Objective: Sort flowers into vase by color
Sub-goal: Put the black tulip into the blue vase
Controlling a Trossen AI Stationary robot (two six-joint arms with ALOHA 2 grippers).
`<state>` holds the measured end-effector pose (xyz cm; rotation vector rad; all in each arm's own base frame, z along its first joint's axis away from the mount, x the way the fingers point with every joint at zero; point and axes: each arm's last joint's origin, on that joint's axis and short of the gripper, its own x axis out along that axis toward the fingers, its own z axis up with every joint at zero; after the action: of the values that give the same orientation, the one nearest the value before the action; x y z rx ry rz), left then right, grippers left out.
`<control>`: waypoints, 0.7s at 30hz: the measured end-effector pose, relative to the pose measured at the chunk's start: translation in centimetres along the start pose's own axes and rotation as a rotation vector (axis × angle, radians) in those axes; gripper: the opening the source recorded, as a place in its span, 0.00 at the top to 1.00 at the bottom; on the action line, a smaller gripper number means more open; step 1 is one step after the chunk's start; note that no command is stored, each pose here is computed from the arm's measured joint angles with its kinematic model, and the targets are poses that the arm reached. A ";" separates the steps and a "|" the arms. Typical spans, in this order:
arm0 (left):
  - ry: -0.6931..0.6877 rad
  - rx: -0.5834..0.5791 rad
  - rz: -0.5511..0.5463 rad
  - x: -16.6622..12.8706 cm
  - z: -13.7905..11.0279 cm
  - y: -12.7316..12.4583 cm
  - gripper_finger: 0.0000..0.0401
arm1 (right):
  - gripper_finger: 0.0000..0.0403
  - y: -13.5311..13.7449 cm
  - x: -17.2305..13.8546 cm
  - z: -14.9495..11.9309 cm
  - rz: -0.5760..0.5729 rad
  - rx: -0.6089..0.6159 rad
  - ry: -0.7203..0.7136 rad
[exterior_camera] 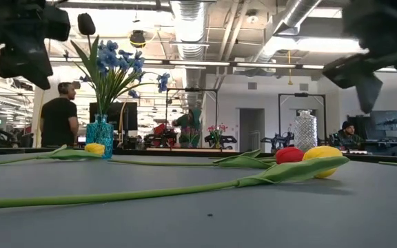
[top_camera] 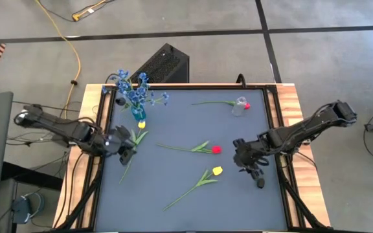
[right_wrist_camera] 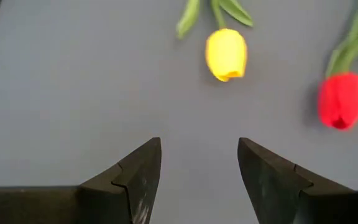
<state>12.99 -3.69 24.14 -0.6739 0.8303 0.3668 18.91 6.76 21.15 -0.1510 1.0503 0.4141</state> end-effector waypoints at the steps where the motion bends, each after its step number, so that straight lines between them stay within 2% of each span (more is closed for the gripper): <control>1: -0.007 0.020 -0.003 0.2 -0.1 -0.3 0.61 | 0.41 0.3 0.2 0.1 0.007 -0.039 0.002; 6: -0.027 0.091 0.011 0.9 -0.4 -1.2 0.61 | 0.41 1.5 1.2 0.7 0.016 -0.321 0.052; 9: -0.045 0.085 0.052 1.2 -0.4 -1.2 0.61 | 0.41 1.9 2.2 0.9 0.020 -0.436 0.165; 16: -0.045 0.096 0.092 1.9 -0.5 -1.4 0.61 | 0.41 2.8 4.3 0.3 0.068 -0.678 0.595; 21: -0.054 0.100 0.115 2.2 -0.5 -1.4 0.61 | 0.41 3.0 5.6 -1.7 0.185 -0.686 0.926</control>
<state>14.88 -4.98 22.78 -0.5221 0.8320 0.4421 18.74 10.41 15.72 -0.9287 1.7987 0.9092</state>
